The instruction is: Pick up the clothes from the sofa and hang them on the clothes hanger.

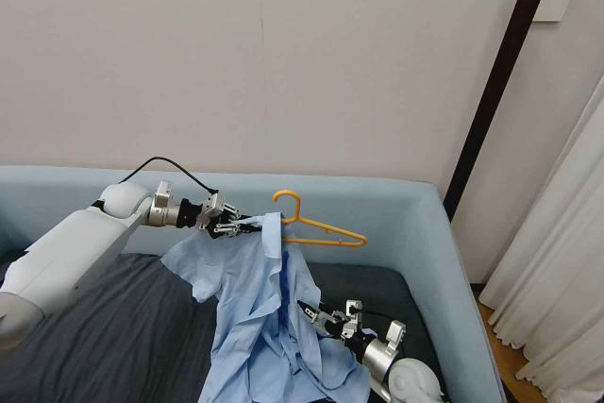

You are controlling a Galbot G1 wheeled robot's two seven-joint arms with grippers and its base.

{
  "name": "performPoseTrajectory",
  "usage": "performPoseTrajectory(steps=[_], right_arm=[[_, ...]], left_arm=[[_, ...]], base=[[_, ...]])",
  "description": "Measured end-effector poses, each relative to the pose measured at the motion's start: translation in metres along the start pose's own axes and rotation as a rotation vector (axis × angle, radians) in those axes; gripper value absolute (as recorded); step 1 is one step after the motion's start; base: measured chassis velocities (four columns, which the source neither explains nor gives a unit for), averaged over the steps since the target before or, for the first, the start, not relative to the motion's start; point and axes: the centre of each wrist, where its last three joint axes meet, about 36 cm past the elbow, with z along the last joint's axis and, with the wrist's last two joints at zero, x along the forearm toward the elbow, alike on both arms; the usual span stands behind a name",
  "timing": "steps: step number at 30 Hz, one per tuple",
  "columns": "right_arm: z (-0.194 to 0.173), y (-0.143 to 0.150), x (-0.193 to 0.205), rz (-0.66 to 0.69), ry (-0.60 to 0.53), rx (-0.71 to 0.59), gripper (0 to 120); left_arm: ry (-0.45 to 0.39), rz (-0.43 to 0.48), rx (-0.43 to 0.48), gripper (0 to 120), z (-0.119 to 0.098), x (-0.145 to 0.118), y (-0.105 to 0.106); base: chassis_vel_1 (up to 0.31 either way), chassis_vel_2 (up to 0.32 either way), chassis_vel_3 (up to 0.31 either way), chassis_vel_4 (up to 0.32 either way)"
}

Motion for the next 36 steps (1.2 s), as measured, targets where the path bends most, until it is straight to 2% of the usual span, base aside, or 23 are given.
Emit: performPoseTrajectory(steps=[2, 4, 6, 10, 12, 20, 28, 36], right_arm=[[0.000, 0.000, 0.000, 0.000, -0.003, 0.006, 67], [0.001, -0.002, 0.000, 0.006, -0.022, 0.027, 54], [0.001, -0.003, 0.001, 0.008, -0.028, 0.034, 52], [0.000, -0.004, 0.002, 0.015, -0.050, 0.058, 34], [-0.001, -0.003, 0.002, 0.013, -0.057, 0.061, 30], [-0.016, -0.006, 0.009, 0.007, -0.101, 0.090, 0], [-0.074, 0.001, 0.021, 0.125, -0.211, 0.100, 0], [-0.119, 0.010, 0.025, 0.148, -0.295, 0.114, 0]], left_arm=[[0.000, 0.000, 0.000, 8, 0.000, 0.000, 0.000], [-0.002, 0.001, -0.002, 8, 0.000, -0.001, 0.000], [-0.003, 0.002, -0.003, 8, 0.000, -0.002, 0.000], [-0.005, 0.003, -0.004, 8, 0.000, -0.003, 0.001], [-0.005, 0.002, -0.005, 8, 0.000, -0.003, 0.001], [-0.009, -0.003, -0.011, 8, 0.000, -0.002, 0.001], [-0.079, -0.044, -0.022, 8, -0.002, 0.003, 0.005], [-0.097, -0.037, -0.026, 8, 0.002, 0.001, 0.003]], base=[[0.000, 0.000, 0.000, 0.000], [0.000, 0.000, 0.000, 0.000], [0.000, 0.000, 0.000, 0.000], [0.000, 0.000, 0.000, 0.000], [0.000, 0.000, 0.000, 0.000], [0.000, 0.000, 0.000, 0.000], [0.000, 0.000, 0.000, 0.000], [0.000, 0.000, 0.000, 0.000]])
